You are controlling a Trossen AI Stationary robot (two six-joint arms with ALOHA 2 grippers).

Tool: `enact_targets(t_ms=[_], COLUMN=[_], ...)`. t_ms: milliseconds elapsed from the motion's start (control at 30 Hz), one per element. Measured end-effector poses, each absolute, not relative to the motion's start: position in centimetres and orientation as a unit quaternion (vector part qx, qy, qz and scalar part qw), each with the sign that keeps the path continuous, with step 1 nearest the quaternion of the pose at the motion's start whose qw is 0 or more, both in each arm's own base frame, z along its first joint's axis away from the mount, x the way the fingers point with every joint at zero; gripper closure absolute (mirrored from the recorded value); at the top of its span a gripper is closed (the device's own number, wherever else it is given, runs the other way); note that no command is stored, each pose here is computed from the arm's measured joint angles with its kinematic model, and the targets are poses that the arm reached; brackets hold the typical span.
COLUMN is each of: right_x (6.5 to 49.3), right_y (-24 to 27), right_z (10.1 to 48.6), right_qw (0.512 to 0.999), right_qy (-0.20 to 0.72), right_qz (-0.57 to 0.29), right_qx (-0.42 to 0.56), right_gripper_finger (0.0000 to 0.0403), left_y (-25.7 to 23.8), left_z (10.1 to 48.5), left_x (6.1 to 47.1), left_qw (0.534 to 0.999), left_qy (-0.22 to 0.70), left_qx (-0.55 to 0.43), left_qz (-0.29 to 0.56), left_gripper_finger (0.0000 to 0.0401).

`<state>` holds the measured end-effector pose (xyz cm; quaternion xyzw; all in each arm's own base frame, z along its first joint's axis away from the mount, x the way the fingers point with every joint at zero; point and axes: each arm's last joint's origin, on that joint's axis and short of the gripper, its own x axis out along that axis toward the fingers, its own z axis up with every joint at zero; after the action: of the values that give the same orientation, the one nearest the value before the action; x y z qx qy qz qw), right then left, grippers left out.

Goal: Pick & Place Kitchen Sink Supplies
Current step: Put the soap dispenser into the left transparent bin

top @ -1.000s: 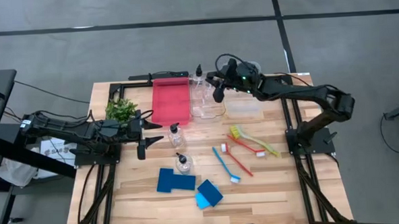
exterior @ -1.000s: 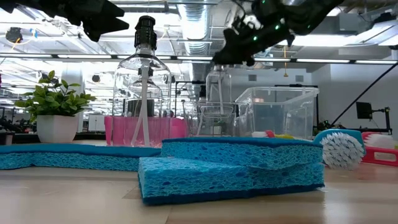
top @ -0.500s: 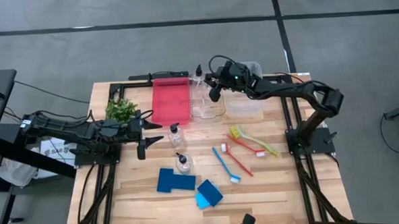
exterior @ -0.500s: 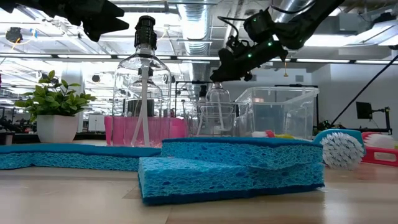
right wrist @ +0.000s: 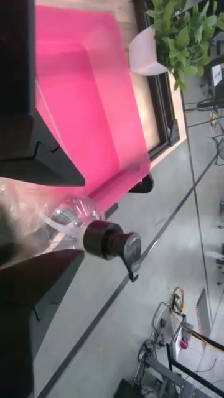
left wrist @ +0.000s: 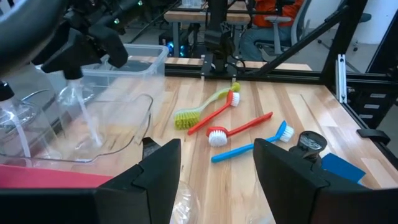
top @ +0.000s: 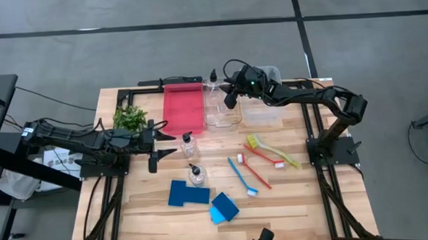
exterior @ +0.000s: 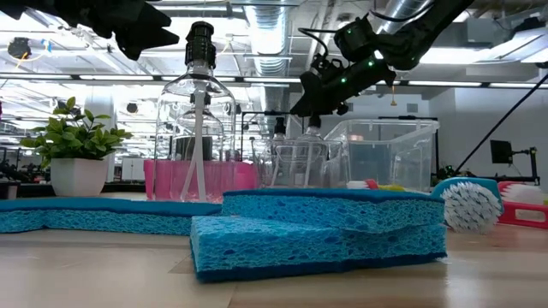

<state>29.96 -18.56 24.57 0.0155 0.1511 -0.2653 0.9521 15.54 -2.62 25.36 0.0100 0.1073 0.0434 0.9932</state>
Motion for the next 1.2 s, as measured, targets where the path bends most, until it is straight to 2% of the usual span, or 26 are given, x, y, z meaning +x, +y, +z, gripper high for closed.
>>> enact_targets(t_ms=[333,567,767,1200], right_x=[30.0,30.0,29.7,26.1], right_y=[-18.5,-18.1,-16.4,-11.3], right_z=[24.5,24.7,26.5,32.6], right_qw=[0.952,0.954,0.96,0.974], right_qy=[0.154,0.154,0.15,0.107], right_qz=[-0.264,-0.259,-0.237,-0.194], right_qx=[0.012,0.011,-0.019,-0.054], right_gripper_finger=[0.0252,0.0202,0.0152,0.0143], left_y=[-2.6,-2.6,-2.7,-3.0], left_z=[25.4,25.4,25.1,23.7], left_x=[15.5,15.5,15.8,17.3], left_qw=[0.993,0.993,0.992,0.986], left_qy=[0.107,0.107,0.117,0.161], left_qx=[0.01,0.01,0.011,0.023], left_qz=[0.043,0.043,0.044,0.047], left_gripper_finger=[0.0196,0.0196,0.0196,0.0196])
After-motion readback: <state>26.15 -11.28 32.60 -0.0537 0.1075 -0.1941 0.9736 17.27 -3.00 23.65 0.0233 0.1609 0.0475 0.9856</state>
